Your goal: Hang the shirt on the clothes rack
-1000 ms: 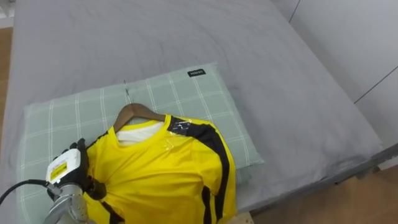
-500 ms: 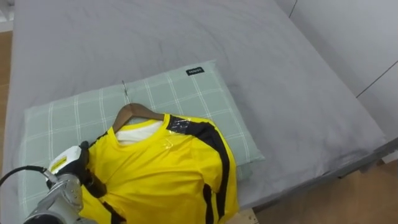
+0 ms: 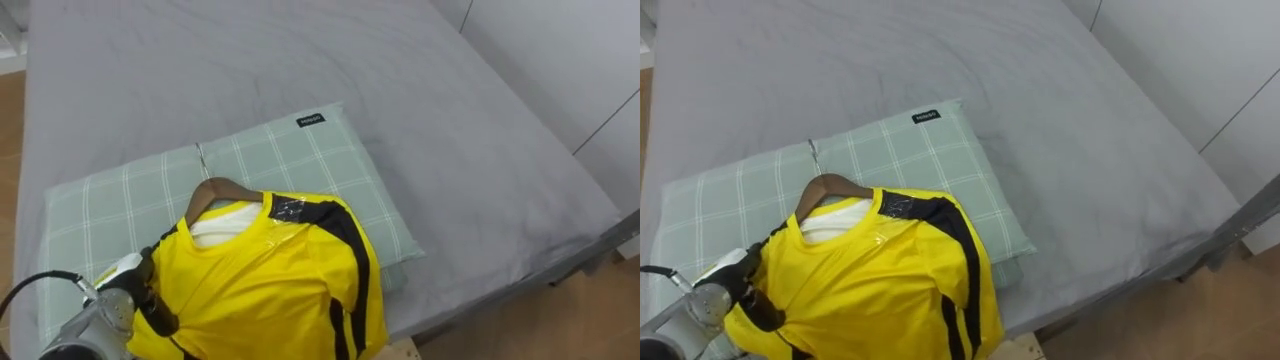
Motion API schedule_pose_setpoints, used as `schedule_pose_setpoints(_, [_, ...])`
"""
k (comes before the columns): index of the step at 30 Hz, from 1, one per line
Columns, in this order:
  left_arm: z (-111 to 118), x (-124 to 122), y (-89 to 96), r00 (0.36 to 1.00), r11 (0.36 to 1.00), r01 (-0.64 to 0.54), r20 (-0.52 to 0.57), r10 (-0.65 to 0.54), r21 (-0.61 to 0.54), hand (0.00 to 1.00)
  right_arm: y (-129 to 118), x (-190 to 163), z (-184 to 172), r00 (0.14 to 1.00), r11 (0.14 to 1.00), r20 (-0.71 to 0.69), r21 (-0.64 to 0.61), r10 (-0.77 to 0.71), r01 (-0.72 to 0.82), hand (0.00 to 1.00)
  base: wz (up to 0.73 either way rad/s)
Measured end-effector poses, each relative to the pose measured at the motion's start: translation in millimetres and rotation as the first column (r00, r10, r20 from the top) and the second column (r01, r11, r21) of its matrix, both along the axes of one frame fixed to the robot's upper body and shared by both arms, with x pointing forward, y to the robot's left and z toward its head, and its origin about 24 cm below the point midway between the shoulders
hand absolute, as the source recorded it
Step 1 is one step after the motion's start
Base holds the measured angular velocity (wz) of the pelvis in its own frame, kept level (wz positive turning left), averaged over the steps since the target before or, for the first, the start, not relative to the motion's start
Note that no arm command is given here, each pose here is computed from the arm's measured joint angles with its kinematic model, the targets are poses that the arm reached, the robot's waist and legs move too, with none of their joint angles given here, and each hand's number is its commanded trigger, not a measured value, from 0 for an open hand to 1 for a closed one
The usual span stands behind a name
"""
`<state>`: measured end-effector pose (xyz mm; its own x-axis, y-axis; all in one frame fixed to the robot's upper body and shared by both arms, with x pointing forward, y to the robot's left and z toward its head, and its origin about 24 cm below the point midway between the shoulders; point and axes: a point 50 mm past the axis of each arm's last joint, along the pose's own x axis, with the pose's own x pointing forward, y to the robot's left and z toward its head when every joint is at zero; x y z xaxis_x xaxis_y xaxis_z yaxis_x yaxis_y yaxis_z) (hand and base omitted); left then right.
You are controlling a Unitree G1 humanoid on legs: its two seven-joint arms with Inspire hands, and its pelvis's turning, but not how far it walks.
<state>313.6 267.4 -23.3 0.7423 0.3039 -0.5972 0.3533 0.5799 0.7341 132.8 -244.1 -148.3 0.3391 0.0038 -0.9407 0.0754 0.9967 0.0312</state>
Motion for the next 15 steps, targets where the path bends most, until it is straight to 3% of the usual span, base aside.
schedule_pose_setpoints(5, [1, 0, 1.3, 1.0, 1.0, 0.004, -0.004, -0.004, -0.003, 0.05, 0, 0, 0, 1.0, 1.0, -0.001, 0.0, -0.001, 0.001, 0.0, 0.0])
schedule_pose_setpoints(7, [1, 1, 1.3, 1.0, 1.0, 0.004, -0.004, -0.004, -0.003, 0.52, 0, 0, 0, 1.0, 1.0, -0.001, 0.001, -0.001, 0.001, 0.0, 0.0])
schedule_pose_setpoints(9, [2, 1, 1.6, 1.0, 1.0, 0.003, 0.0, -0.003, 0.0, 0.64, 0, 0, 0, 1.0, 1.0, -0.001, 0.001, 0.0, 0.0, 0.0, 0.0])
schedule_pose_setpoints(15, [13, 4, 14.8, 0.999, 0.999, -0.02, 0.049, 0.018, 0.04, 0.66, 0, 4, 1, 1.0, 1.0, -0.001, 0.001, -0.001, 0.001, 0.0, 0.0])
